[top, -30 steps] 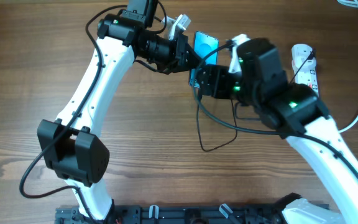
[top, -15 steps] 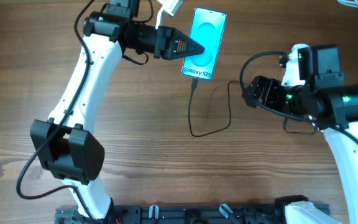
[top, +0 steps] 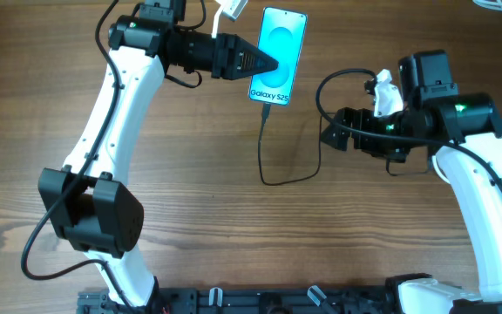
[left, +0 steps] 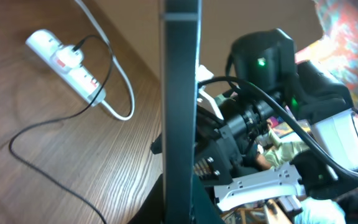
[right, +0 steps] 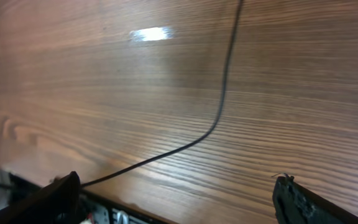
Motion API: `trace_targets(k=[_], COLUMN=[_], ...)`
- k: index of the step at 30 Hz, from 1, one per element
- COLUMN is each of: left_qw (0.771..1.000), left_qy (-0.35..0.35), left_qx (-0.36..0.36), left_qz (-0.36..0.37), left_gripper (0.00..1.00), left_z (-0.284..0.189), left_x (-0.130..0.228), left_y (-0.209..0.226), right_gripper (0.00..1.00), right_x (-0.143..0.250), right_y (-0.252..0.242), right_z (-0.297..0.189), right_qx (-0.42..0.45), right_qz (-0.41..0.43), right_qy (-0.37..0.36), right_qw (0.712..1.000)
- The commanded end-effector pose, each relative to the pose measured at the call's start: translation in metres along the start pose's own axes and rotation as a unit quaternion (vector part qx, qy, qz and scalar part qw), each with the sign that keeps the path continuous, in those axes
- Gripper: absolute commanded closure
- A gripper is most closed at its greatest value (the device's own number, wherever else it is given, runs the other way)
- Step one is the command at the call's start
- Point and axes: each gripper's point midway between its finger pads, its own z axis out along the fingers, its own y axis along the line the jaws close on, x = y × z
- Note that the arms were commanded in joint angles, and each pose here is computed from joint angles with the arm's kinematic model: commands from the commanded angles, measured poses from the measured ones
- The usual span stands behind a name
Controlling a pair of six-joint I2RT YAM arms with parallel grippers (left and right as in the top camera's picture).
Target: Plug charger to phone and switch on socket
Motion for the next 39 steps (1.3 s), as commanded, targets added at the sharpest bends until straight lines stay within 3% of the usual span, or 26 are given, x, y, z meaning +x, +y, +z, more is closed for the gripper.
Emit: trace_targets(k=[1, 5, 6, 9, 13, 15, 17, 26, 34, 39], left_qw=[0.994, 0.947, 0.94, 0.927, 0.913, 0.911, 0.901, 0.903, 0.911, 0.914], left_qy=[-0.01, -0.052, -0.058, -0.068, -0.067, -0.057, -0.055, -0.034, -0.014, -0.011], left_qx=[-0.059, -0.199, -0.216, -0.267, -0.307, -0.308, -0.305, -0.3, -0.285, -0.275], left_qz=[-0.096, -0.249, -0.257, -0.253, -0.261, -0.269, -0.303, -0.307, -0.298, -0.3], left_gripper=[0.96, 0.96, 0.96, 0.96, 0.96, 0.96, 0.96, 0.96, 0.96, 0.96], left_z=[-0.006, -0.02, -0.022, -0.03, -0.035, -0.031, -0.024, -0.007, -0.002, 0.0], left_x=[-0.003, -0.002, -0.002, 0.0, 0.007, 0.013, 0.018, 0.027, 0.033, 0.033], left_y=[0.006, 0.054, 0.06, 0.076, 0.087, 0.085, 0.082, 0.074, 0.068, 0.064], right_gripper=[0.0, 0.03, 0.05, 0.28, 0.36, 0.52, 0.58, 0.62, 0.79, 0.8], right_x=[0.001, 0.017, 0.022, 0.033, 0.027, 0.012, 0.005, -0.002, -0.012, -0.009], right_y=[0.017, 0.058, 0.066, 0.095, 0.112, 0.112, 0.124, 0.116, 0.12, 0.123], right_z=[0.001, 0.001, 0.002, 0.01, 0.016, 0.02, 0.022, 0.057, 0.058, 0.058], right_qx=[-0.05, -0.139, -0.153, -0.17, -0.171, -0.147, -0.158, -0.108, -0.112, -0.121], right_qz=[-0.028, -0.106, -0.121, -0.153, -0.154, -0.125, -0.128, -0.106, -0.103, -0.096], right_qy=[0.011, 0.035, 0.042, 0.053, 0.034, 0.005, -0.013, -0.004, -0.02, -0.012], right_qw=[0.998, 0.984, 0.98, 0.972, 0.973, 0.981, 0.979, 0.988, 0.988, 0.988])
